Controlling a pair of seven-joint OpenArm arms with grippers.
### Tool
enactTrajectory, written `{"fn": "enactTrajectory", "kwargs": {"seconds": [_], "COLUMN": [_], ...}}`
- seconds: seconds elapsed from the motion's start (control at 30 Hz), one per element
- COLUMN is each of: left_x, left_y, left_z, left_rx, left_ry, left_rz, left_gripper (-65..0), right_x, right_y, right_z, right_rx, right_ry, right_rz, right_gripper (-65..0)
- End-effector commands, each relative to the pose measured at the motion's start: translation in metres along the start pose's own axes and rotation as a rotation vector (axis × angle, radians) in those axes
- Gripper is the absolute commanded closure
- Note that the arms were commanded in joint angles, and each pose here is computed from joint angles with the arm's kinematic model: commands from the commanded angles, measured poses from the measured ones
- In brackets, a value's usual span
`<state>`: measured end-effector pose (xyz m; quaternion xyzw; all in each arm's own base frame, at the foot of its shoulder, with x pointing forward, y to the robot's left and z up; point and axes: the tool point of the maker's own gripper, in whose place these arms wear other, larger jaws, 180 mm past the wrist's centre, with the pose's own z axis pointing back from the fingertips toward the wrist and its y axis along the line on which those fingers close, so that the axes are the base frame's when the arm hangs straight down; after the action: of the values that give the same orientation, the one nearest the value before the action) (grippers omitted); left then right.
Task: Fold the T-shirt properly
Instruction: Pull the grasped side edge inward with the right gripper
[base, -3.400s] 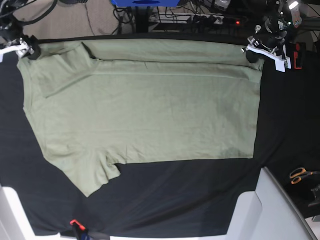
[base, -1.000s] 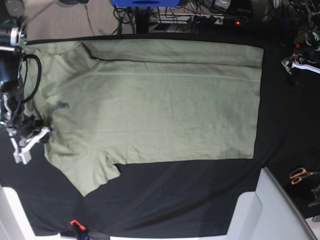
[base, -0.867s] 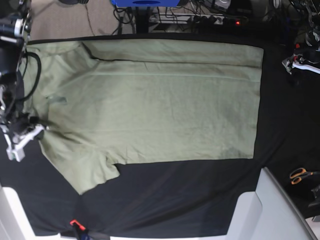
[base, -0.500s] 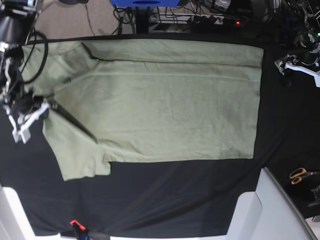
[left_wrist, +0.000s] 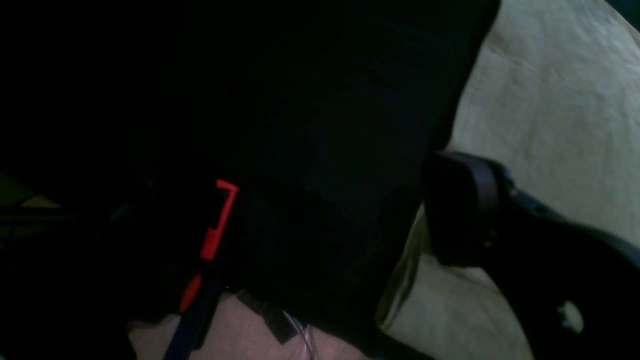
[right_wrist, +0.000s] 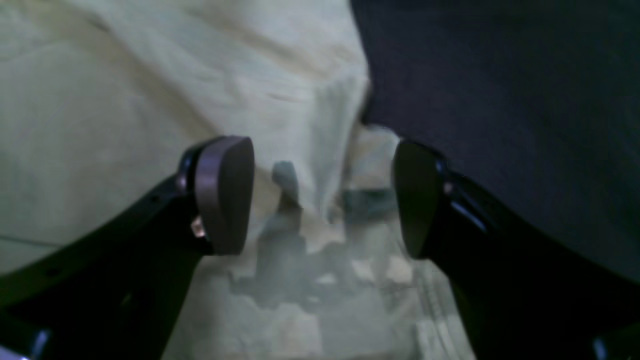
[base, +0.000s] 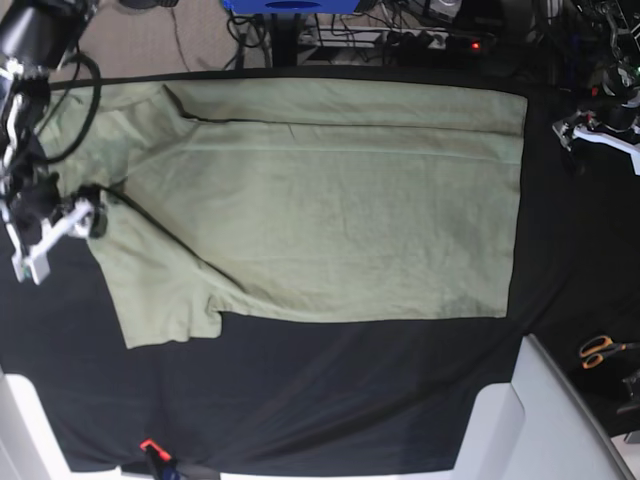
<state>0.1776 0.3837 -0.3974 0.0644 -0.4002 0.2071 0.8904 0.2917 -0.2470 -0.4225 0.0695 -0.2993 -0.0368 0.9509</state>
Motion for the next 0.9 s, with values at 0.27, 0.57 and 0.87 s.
{"fn": "enactTrajectory", "kwargs": {"seconds": [0.27,0.57,0.87], "left_x": [0.017,0.017,0.016], "left_y": [0.005,0.005,0.006], "left_z": [0.003,0.003,0.003], "left_rx": [0.006,0.005,0.007], "left_ry": [-0.046,-0.046,-0.043], "left_rz": [-0.021,-0.023,-0.020], "left_gripper": [-63.0,-63.0,-63.0], "right_x": [0.031,0.037,0.029], "right_y": [-0.029,-0.026,-0.018], "right_z": [-0.041,-0.069,-0.087], "right_rx": [0.040,0.071,0.103], "right_ry": [0.061,0.084,0.101], "right_rz": [-0.119,-0.122,-0.193], "right_gripper": [-41.7,-41.7,-35.6]}}
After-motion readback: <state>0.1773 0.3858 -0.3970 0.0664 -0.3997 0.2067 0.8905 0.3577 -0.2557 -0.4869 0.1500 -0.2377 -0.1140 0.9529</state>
